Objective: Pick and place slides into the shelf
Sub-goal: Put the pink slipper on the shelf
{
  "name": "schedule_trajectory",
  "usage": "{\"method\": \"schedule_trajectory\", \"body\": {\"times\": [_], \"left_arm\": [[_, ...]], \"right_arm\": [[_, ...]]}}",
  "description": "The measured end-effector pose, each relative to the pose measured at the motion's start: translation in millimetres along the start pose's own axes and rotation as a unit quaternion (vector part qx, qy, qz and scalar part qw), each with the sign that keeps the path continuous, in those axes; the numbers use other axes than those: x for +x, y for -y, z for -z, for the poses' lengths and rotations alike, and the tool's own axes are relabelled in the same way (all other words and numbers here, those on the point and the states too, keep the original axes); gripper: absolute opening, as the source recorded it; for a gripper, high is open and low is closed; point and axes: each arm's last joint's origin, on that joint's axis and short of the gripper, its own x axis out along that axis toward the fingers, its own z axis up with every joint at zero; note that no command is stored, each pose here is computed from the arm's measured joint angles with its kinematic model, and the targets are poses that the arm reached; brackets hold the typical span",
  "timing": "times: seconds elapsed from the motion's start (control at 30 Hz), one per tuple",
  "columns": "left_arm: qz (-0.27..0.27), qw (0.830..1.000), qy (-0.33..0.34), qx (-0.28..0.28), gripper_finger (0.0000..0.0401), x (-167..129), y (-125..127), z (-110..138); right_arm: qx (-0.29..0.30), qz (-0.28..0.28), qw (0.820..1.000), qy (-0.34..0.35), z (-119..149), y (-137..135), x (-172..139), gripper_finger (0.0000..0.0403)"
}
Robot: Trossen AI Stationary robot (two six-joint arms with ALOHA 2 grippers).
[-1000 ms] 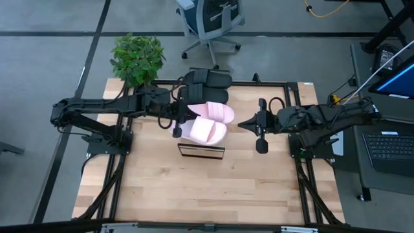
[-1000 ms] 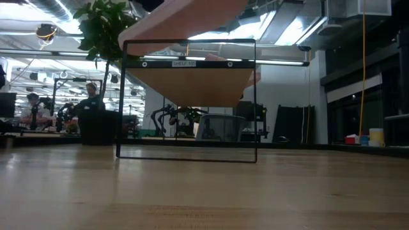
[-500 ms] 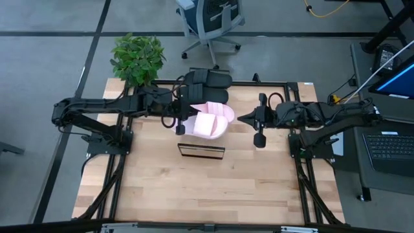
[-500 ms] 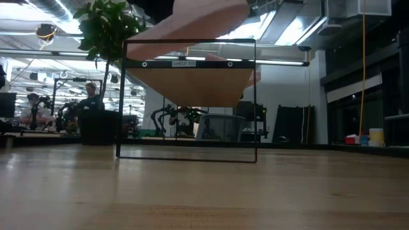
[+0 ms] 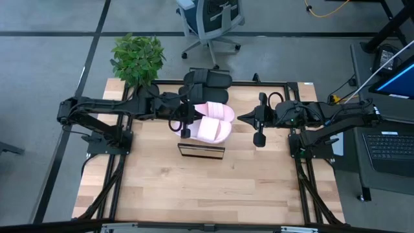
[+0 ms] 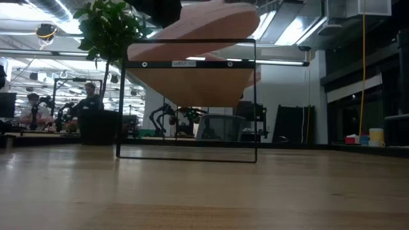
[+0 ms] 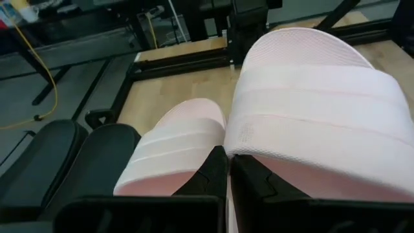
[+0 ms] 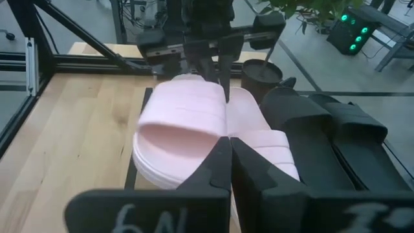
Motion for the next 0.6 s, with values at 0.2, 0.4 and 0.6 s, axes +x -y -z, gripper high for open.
{"method": "schedule_trajectory", "body": {"times": [0.2,0.4,0.6], "left_arm": [[0.001,1.000,-0.005,-0.002,0.0000,1.7,0.4,1.4],[0.005,1.000,-0.024,-0.003,0.0000,13.1,2.2,7.5],[0.005,1.000,-0.027,-0.011,0.0000,14.7,2.4,8.4]], "right_arm": [[0.000,0.000,1.000,0.000,0.0,0.0,0.0,0.0004],[0.000,0.000,1.000,0.000,0.1,0.0,0.0,0.0004],[0.000,0.000,1.000,-0.002,0.5,-0.1,0.0,0.0004]]}}
